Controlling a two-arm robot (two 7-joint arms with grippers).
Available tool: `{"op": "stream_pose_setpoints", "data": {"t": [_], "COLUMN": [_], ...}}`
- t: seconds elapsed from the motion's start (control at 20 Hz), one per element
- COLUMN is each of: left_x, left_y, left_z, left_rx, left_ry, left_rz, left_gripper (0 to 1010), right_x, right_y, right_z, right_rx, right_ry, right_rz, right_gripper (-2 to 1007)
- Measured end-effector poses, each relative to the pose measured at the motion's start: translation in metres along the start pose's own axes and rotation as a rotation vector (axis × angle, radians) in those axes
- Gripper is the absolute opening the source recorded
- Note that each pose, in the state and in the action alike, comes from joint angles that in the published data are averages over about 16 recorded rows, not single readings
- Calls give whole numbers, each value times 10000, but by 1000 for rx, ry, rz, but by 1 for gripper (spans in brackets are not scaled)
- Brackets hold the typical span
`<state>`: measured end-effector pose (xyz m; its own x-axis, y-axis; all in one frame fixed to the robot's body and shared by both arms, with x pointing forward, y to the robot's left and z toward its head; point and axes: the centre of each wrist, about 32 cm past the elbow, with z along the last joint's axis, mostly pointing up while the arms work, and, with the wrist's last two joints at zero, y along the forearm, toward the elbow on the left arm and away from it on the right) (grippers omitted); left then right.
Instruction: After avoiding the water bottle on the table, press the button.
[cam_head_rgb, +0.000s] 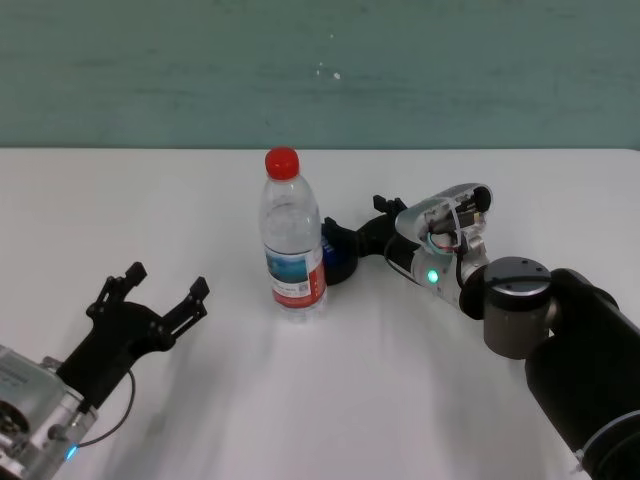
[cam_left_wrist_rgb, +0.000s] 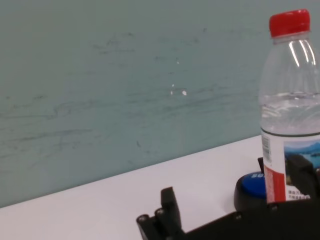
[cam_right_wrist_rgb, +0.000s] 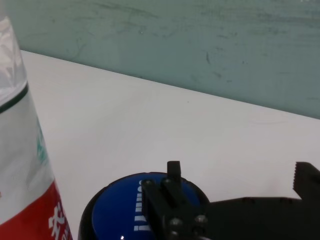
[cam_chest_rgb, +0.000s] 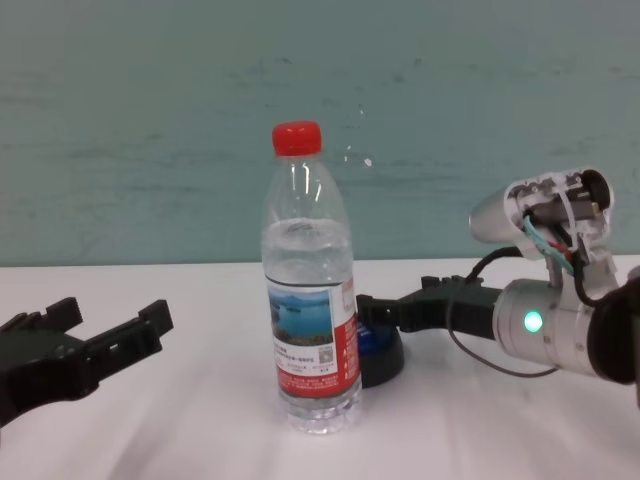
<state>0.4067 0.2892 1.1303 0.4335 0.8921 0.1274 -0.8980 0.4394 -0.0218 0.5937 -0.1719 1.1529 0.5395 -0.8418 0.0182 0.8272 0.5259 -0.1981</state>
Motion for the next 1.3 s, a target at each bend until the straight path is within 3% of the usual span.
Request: {"op": "stream_pose_setpoints", "data": {"t": [0.8,1.3], "left_x": [0,0], "left_y": [0,0], "left_z": [0,0], "left_rx": [0,0], "left_ry": [0,0], "left_rz": [0,0], "left_gripper": [1010,1010], "right_x": [-87,-182], "right_y": [-195,-396], "right_z": [151,182], "right_rx": [81,110], "right_ry": [-51,-68], "right_rz": [-48,-82], "right_gripper": [1004,1004]}}
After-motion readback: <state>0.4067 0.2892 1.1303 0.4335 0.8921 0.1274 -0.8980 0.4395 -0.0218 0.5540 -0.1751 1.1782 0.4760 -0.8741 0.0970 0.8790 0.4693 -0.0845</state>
